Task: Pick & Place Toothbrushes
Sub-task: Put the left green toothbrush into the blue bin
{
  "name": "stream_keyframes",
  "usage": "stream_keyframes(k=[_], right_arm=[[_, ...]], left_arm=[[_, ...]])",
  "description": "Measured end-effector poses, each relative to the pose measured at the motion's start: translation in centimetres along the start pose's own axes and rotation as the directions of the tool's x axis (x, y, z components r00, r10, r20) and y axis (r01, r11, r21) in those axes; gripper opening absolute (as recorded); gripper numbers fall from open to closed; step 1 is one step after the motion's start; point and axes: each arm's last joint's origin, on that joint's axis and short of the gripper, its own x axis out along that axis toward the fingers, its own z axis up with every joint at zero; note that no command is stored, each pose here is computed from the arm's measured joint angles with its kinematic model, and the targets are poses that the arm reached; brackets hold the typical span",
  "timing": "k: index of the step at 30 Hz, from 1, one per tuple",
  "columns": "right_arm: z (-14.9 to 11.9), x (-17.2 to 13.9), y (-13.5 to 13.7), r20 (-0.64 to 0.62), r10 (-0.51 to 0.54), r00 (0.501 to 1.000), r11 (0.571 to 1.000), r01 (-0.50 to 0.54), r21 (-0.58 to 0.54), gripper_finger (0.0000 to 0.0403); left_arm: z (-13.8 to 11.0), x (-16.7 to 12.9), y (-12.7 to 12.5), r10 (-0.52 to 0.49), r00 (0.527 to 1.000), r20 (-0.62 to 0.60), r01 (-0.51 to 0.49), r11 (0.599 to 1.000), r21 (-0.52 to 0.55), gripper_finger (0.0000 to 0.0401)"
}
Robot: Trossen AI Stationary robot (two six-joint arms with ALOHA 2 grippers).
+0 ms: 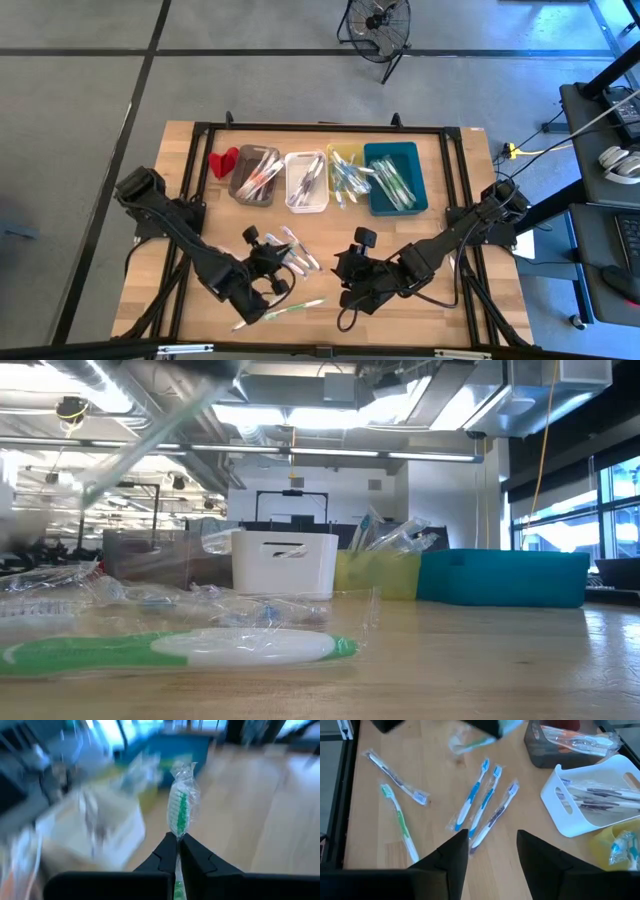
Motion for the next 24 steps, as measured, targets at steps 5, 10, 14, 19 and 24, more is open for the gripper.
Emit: stream_keyframes(k=[5, 10, 14, 19, 24], right_arm=[[0.2, 0.1, 0.0, 0.01, 0.003, 1.0, 1.0, -0.003, 0.016, 0.0171], [1.5, 0.4, 0.1, 0.104, 0.037, 0.994, 0.998, -0.043, 0.052, 0.016], [2.7, 0.5, 0.1, 0.186, 0.066, 0.98, 0.997, -0.072, 0.028, 0.0148], [3.7, 0.6, 0.1, 0.255, 0.089, 0.963, 0.995, -0.098, 0.023, 0.0133], [4.1, 0.6, 0.1, 0.283, 0.097, 0.954, 0.995, -0.101, -0.001, 0.012]], left_arm=[[2.1, -1.9, -1.5, -0.004, 0.978, 0.207, -0.002, 1.0, 0.028, 0.0005], [3.0, -3.2, -2.6, 0.029, 0.951, 0.309, -0.041, 0.999, 0.034, 0.0005], [3.4, -3.5, -2.9, 0.046, 0.942, 0.332, -0.057, 0.998, 0.024, 0.0005], [4.2, -3.7, -3.3, 0.041, 0.938, 0.345, -0.049, 0.999, 0.014, 0.0005], [5.4, -4.1, -3.6, 0.002, 0.933, 0.359, -0.02, 0.999, 0.046, 0.0005]])
